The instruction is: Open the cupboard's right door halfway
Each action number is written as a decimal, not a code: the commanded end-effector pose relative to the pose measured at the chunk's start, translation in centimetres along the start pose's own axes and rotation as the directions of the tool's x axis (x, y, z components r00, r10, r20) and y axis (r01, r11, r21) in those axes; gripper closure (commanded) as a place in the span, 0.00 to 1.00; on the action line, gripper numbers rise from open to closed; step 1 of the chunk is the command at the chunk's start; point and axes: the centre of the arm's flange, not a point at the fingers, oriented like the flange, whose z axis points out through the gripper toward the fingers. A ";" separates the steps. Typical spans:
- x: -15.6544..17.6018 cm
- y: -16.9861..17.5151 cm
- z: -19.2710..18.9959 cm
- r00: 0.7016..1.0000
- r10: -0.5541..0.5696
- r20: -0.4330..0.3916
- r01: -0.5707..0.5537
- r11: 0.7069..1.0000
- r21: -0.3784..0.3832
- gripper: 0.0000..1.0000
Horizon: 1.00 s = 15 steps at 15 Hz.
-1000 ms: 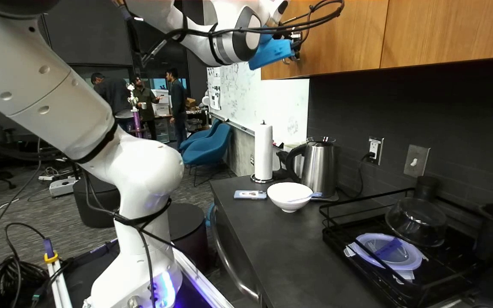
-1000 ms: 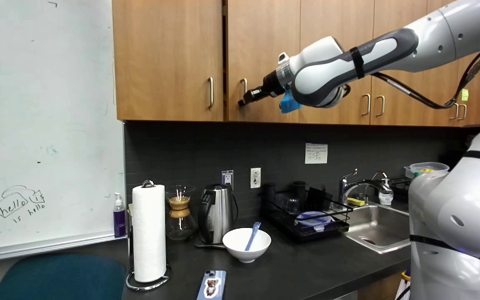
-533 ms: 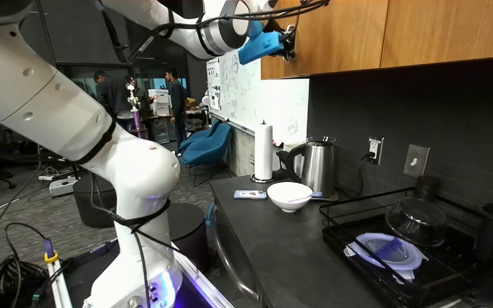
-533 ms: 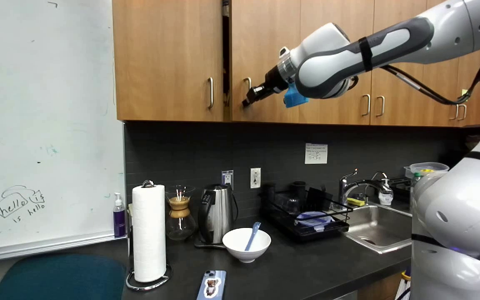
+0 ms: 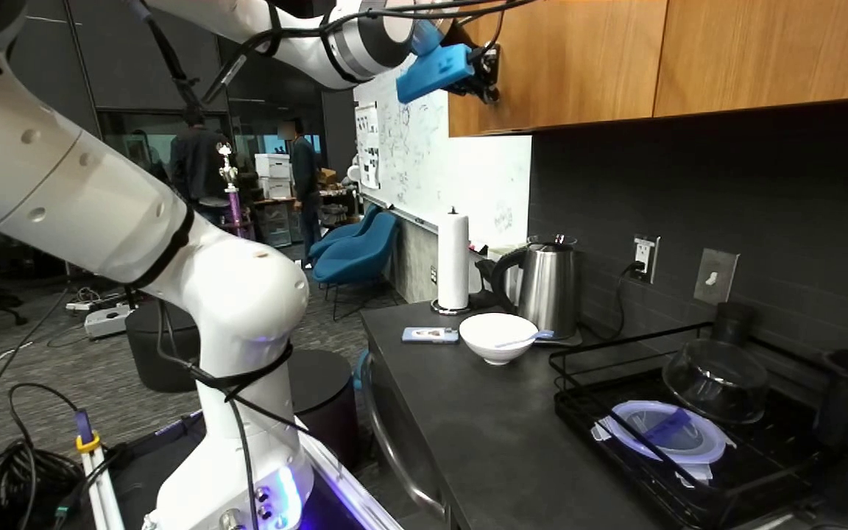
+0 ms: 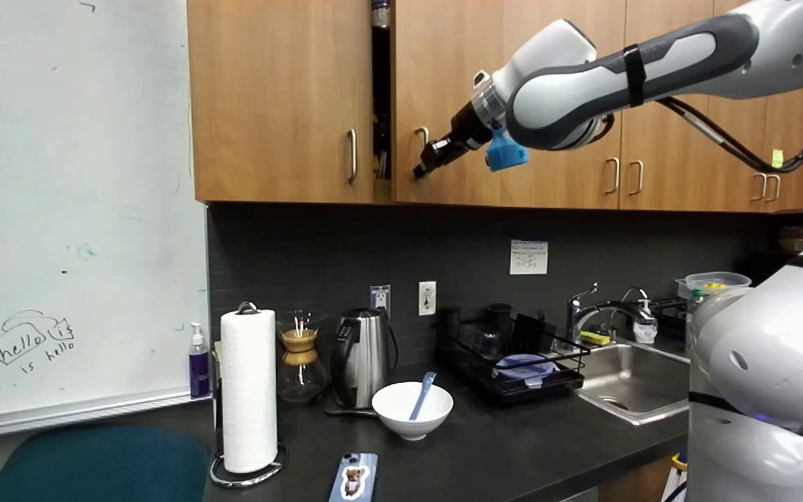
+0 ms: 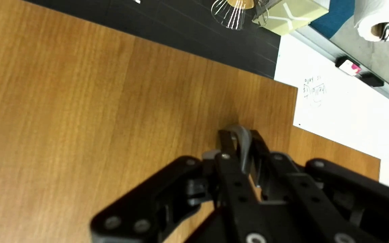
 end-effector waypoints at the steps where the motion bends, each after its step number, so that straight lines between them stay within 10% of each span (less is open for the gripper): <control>1: -0.5 -3.4 -3.1 0.989 -0.140 0.039 0.140 0.990 0.024 0.96; 15: -2.3 -4.6 -5.7 0.990 -0.118 0.081 0.119 0.993 -0.002 0.96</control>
